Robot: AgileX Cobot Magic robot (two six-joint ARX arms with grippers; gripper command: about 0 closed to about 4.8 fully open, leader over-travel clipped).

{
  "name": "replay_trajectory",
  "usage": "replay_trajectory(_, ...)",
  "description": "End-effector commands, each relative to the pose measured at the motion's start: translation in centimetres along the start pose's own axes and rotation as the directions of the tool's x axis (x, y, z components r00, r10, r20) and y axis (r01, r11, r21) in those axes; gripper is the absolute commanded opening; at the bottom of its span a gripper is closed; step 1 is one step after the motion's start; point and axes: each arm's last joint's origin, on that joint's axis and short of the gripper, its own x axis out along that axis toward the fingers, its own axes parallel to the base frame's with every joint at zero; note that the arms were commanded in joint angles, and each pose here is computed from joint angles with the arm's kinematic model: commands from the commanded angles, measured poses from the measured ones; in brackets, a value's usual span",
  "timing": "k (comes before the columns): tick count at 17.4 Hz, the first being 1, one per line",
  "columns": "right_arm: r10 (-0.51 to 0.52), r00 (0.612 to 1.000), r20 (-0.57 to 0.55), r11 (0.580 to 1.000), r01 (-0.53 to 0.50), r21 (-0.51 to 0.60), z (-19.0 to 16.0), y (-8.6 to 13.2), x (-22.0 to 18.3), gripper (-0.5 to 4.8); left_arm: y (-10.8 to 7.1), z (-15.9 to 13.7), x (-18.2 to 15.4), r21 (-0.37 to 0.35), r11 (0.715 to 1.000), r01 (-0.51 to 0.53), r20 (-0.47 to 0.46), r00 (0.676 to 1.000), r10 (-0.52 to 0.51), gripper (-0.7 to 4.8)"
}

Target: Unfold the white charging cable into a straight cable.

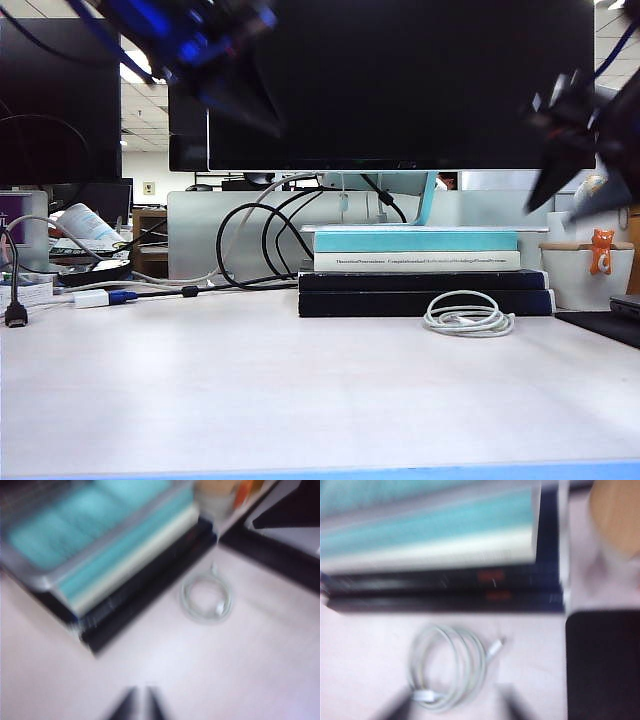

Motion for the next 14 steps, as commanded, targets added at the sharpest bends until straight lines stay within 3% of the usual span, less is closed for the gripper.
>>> replay_trajectory(1,-0.001,0.996,-0.094,1.0,0.004,0.03,0.4,-0.5,1.9,3.13,0.1,0.4,2.0,-0.024,0.999,0.038,-0.105,0.994,-0.041,2.04)
replay_trajectory(2,-0.002,0.995,-0.104,0.999,0.006,0.033,0.5,-0.6,2.3,3.48,0.0,0.4,2.2,-0.006,0.998,0.07,-0.092,0.993,-0.07,2.41)
replay_trajectory(3,0.0,0.994,-0.109,0.999,0.004,0.035,0.4,-0.8,2.8,3.49,-0.6,0.6,2.5,0.004,0.994,0.108,-0.072,0.992,-0.107,2.62)
replay_trajectory(5,0.019,0.989,-0.145,0.999,-0.012,0.049,0.1,-1.0,3.8,3.61,-1.3,1.0,2.6,0.017,0.991,0.132,-0.056,0.99,-0.131,2.69)
replay_trajectory(6,0.025,0.985,-0.168,0.999,-0.016,0.052,-0.2,-1.0,4.4,3.93,-2.0,1.1,2.8,0.027,0.989,0.149,-0.054,0.988,-0.147,2.69)
replay_trajectory(10,0.044,0.971,-0.234,0.999,-0.039,0.026,-0.8,0.5,6.9,3.93,-3.1,1.0,3.4,0.031,0.984,0.177,-0.06,0.983,-0.175,2.69)
replay_trajectory(14,-0.067,0.964,-0.257,0.997,0.053,-0.06,-1.4,1.6,8.1,4.02,-3.2,0.7,3.5,0.011,0.983,0.182,-0.085,0.98,-0.181,2.69)
